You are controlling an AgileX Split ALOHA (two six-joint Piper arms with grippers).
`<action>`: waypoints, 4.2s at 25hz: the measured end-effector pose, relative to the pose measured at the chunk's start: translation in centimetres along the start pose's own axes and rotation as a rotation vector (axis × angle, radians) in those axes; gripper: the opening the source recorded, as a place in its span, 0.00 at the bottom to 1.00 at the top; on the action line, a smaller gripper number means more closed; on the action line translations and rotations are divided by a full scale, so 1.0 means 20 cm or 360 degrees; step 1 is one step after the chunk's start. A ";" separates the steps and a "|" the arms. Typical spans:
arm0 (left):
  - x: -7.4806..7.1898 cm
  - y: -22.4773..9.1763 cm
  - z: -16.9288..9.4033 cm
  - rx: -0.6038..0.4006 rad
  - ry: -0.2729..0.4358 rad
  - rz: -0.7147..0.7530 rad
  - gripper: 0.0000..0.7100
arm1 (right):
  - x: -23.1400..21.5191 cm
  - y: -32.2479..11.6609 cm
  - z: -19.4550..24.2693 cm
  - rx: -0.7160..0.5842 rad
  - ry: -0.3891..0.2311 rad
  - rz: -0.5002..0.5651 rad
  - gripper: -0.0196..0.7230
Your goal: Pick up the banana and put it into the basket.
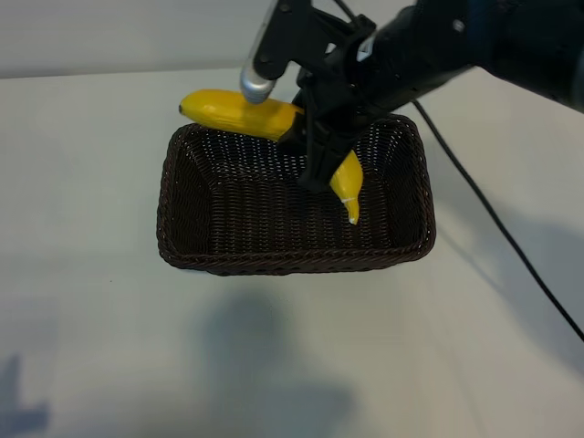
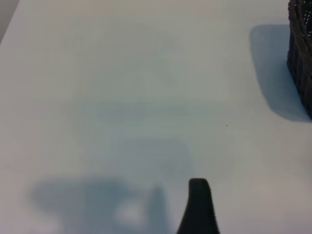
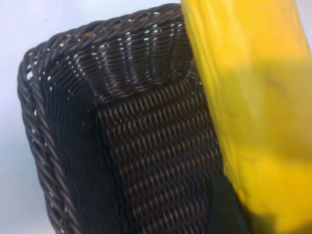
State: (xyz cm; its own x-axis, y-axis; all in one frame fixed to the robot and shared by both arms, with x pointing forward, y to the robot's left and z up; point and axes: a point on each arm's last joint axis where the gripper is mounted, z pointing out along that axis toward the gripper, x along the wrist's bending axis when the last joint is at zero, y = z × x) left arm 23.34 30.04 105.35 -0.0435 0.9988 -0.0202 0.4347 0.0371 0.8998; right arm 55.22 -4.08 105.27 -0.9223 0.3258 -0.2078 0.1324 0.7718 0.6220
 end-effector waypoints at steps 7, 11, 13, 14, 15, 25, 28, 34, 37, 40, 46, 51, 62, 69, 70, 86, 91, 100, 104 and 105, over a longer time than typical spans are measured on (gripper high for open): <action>0.00 0.00 0.00 0.0000 0.0000 0.0000 0.82 | -0.05 -0.03 0.16 0.0201 0.0045 -0.0150 0.60; 0.00 0.00 0.00 0.0000 0.0000 0.0000 0.82 | -0.06 -0.07 0.22 0.0273 0.0044 -0.0199 0.60; 0.00 0.00 0.00 0.0000 0.0000 0.0000 0.82 | -0.06 -0.08 0.24 0.0297 0.0046 -0.0214 0.60; 0.00 0.00 0.00 0.0000 0.0000 0.0000 0.82 | -0.06 -0.09 0.25 0.0307 0.0050 -0.0217 0.60; 0.00 0.00 0.00 0.0000 0.0000 0.0000 0.82 | -0.06 -0.09 0.26 0.0314 0.0054 -0.0217 0.60; 0.00 0.00 0.00 0.0000 0.0000 0.0000 0.82 | -0.05 -0.14 0.35 0.0369 0.0098 -0.0206 0.60; 0.00 0.00 0.00 0.0000 0.0000 0.0000 0.82 | -0.05 -0.17 0.39 0.0400 0.0123 -0.0196 0.60; 0.00 0.00 0.00 0.0000 0.0000 0.0000 0.82 | -0.04 -0.22 0.47 0.0452 0.0165 -0.0184 0.60; 0.00 0.00 0.00 0.0000 0.0000 0.0000 0.82 | -0.04 -0.23 0.49 0.0459 0.0169 -0.0181 0.60; 0.00 0.00 0.00 0.0000 0.0000 0.0000 0.82 | -0.04 -0.24 0.50 0.0464 0.0170 -0.0183 0.60; 0.00 0.00 0.00 0.0000 0.0000 0.0000 0.82 | -0.04 -0.24 0.50 0.0462 0.0167 -0.0183 0.63; 0.00 0.00 0.00 0.0000 0.0000 0.0000 0.82 | -0.04 -0.24 0.50 0.0468 0.0162 -0.0179 0.74; 0.00 0.00 0.00 0.0000 0.0000 0.0000 0.82 | -0.06 -0.15 0.33 0.0412 0.0067 -0.0193 0.76; 0.00 0.00 0.00 0.0000 0.0000 0.0000 0.82 | -0.10 -0.08 0.17 0.0394 -0.0105 -0.0162 0.75; 0.00 0.00 0.00 0.0000 0.0000 0.0000 0.82 | -0.11 -0.08 0.16 0.0398 -0.0121 -0.0150 0.75; 0.00 0.00 0.00 0.0000 0.0000 0.0000 0.82 | -0.53 -0.45 -0.09 0.0636 -0.0511 0.0552 0.75; 0.00 0.00 0.00 0.0000 0.0000 0.0000 0.82 | -0.72 -0.69 -0.24 0.0652 -0.0692 0.1033 0.75; 0.00 0.00 0.00 0.0000 0.0000 0.0000 0.82 | -0.83 -1.01 -0.44 0.0789 -0.0829 0.1617 0.74; 0.00 0.00 0.00 0.0000 0.0000 0.0000 0.82 | -0.82 -1.05 -0.46 0.0857 -0.0800 0.1667 0.74; 0.00 0.00 0.00 0.0000 0.0000 0.0000 0.82 | -0.82 -1.05 -0.47 0.0867 -0.0791 0.1678 0.74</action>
State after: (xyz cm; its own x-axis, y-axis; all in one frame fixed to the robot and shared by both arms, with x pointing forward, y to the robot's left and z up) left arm 23.34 30.04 105.35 -0.0435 0.9988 -0.0202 0.4347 0.0371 0.8998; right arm 64.16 -30.67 102.74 -0.0640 0.9884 -0.1376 0.9503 0.1025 0.2941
